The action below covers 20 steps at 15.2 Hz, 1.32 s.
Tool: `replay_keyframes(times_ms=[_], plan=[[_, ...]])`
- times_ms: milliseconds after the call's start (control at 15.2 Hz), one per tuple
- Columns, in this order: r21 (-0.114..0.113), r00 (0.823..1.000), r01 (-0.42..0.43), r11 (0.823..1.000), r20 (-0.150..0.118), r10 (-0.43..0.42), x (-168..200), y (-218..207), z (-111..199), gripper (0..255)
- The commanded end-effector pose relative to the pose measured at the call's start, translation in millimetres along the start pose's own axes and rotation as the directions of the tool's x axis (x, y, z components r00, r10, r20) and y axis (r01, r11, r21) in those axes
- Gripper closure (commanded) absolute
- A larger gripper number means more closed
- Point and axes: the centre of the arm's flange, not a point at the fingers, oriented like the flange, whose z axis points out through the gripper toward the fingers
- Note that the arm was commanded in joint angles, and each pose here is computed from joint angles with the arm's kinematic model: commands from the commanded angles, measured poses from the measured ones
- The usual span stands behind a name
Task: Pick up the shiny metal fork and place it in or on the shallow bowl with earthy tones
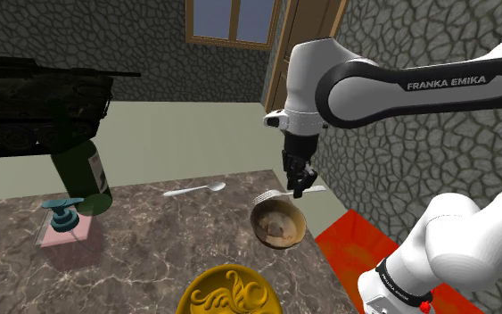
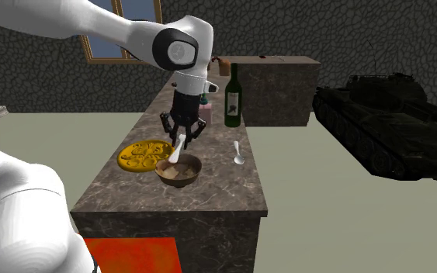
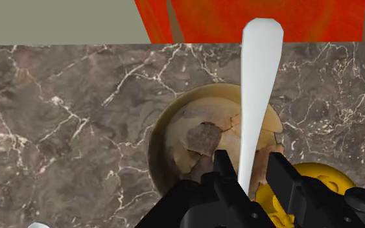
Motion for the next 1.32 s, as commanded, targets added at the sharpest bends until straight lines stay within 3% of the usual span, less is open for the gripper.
replay_keyframes(times_ms=[0,594,1056,1122,1254], plan=[[0.0,1.0,0.0,1.0,0.0,0.0,-4.8,-2.5,8.0,255],[0.0,1.0,0.0,1.0,0.0,0.0,-0.1,6.9,53.3,255],[0.0,1.0,0.0,1.0,0.0,0.0,-0.1,6.9,53.3,255],[0.0,1.0,0.0,1.0,0.0,0.0,-0.1,6.9,53.3,0],[0.0,1.0,0.0,1.0,0.0,0.0,-0.1,6.9,53.3,0]])
